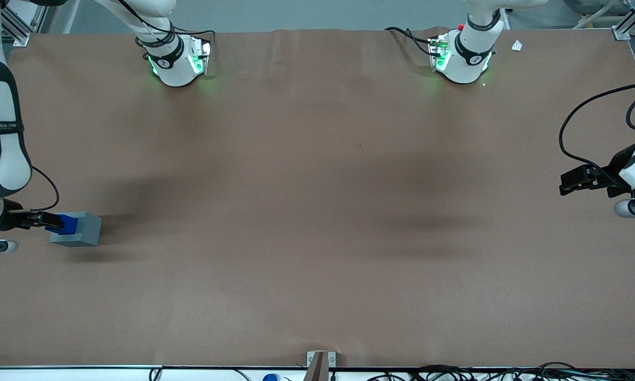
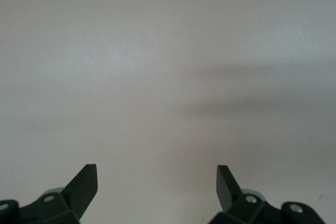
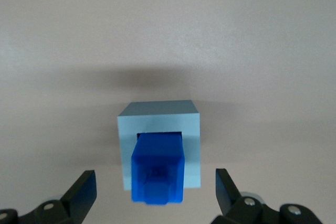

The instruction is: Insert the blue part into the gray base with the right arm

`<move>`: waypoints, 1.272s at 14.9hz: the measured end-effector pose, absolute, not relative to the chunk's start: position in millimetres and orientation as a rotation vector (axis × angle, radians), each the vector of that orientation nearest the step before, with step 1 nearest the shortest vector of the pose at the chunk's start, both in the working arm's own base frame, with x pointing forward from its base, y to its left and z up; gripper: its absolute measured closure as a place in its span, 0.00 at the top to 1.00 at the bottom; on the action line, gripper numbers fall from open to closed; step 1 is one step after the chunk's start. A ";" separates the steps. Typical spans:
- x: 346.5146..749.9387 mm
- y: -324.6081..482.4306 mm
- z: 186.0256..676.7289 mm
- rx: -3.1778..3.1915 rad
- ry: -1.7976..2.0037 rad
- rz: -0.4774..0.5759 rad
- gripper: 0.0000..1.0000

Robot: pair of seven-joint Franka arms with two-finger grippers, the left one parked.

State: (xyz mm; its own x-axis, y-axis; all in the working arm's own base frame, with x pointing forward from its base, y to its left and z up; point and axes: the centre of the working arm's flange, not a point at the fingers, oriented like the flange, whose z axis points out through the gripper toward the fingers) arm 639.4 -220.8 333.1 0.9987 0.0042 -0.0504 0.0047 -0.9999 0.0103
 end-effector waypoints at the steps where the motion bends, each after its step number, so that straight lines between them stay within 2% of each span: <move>1: 639.3 -215.9 347.0 3.135 -0.015 -0.100 1.00; 6: 637.3 -187.1 425.8 3.151 -0.085 -0.254 1.00; 15: 609.1 -124.2 551.2 3.144 -0.082 -0.153 1.00; 19: 595.9 -105.1 580.1 3.146 -0.063 -0.131 1.00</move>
State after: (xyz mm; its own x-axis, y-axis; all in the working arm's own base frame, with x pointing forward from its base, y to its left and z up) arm 595.9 -105.1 580.1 0.9957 -0.0395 -0.0833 -0.0401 -0.9992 -0.0058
